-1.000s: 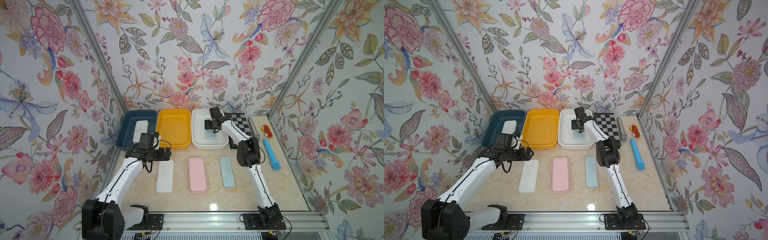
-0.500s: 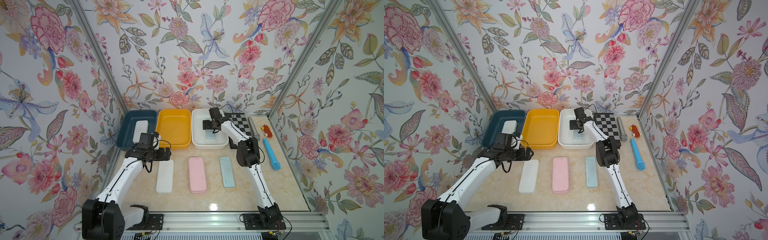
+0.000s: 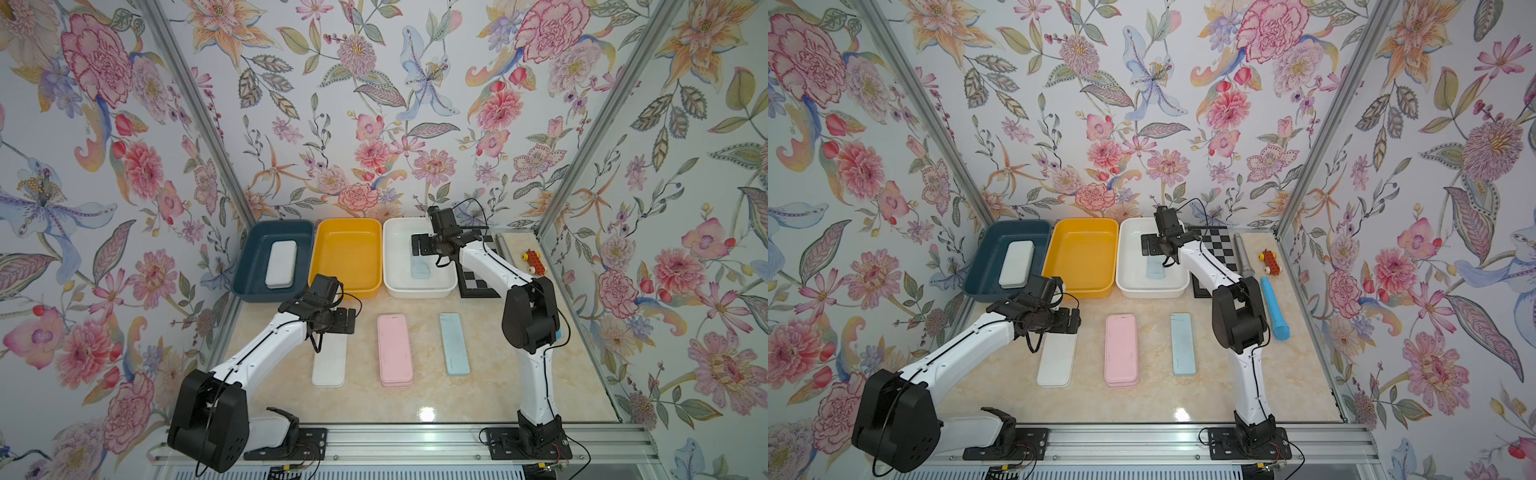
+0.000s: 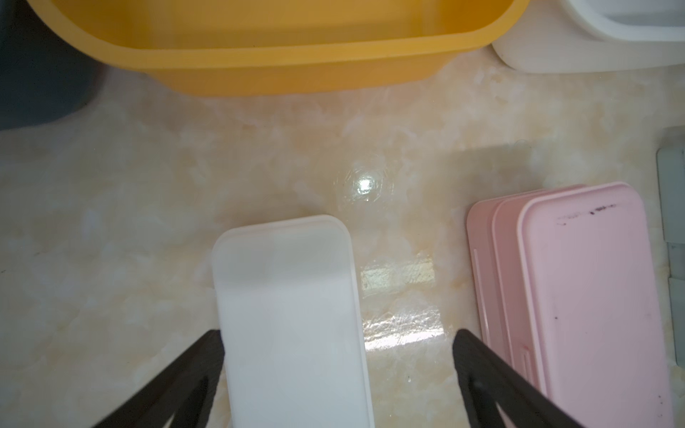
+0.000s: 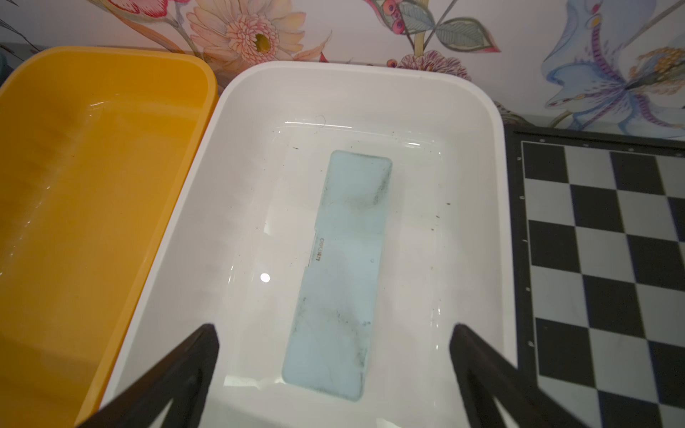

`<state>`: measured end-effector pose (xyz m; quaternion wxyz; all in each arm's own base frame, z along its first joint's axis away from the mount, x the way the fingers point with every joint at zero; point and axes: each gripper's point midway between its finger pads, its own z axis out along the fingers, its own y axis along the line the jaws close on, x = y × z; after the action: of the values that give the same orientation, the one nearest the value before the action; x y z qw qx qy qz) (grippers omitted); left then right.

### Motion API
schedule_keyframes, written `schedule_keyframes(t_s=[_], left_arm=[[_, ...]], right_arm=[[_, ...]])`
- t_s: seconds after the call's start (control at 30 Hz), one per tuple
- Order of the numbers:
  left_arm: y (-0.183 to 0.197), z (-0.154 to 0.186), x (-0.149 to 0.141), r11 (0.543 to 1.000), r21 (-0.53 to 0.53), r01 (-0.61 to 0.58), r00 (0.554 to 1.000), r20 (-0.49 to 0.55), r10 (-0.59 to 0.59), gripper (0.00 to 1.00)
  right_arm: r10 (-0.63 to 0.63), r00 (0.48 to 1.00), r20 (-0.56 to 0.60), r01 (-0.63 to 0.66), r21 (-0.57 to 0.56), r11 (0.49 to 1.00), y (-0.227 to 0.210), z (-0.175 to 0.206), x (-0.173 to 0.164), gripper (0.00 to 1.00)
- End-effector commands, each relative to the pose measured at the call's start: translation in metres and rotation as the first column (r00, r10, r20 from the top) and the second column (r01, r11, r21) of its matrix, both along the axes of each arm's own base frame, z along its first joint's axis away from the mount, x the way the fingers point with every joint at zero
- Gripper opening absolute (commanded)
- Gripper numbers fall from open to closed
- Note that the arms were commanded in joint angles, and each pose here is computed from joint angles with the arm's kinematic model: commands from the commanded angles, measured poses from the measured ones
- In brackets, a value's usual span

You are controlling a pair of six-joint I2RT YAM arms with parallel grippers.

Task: Place the pencil cases by color into the storage box
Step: Place the pencil case at the storage box, then pick up the pencil case from the center of the board.

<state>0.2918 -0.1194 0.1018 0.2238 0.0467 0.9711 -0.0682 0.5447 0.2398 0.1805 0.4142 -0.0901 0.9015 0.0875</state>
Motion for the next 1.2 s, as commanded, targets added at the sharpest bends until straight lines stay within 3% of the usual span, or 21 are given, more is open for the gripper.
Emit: schedule_keyframes(t_s=[0.0, 0.47, 0.7, 1.17], left_arm=[[0.008, -0.013, -0.006, 0.995, 0.056, -0.078, 0.997, -0.022, 0.08, 0.98], [0.013, -0.055, -0.028, 0.982, 0.145, -0.124, 0.98, -0.134, 0.144, 0.98], [0.027, -0.075, -0.042, 0.969, 0.212, -0.127, 0.97, -0.177, 0.165, 0.98], [0.024, -0.057, -0.04, 0.976, 0.18, -0.125, 0.98, -0.128, 0.149, 0.98]], right_arm=[[-0.002, 0.997, 0.082, 0.003, -0.005, 1.0, -0.008, 0.033, -0.015, 1.0], [-0.039, 0.99, 0.136, 0.036, 0.025, 0.999, -0.056, 0.06, -0.111, 1.0], [-0.047, 0.991, 0.126, 0.045, 0.021, 0.999, -0.068, 0.058, -0.131, 1.0], [-0.047, 0.997, 0.067, 0.046, 0.007, 0.999, -0.07, 0.029, -0.138, 1.0]])
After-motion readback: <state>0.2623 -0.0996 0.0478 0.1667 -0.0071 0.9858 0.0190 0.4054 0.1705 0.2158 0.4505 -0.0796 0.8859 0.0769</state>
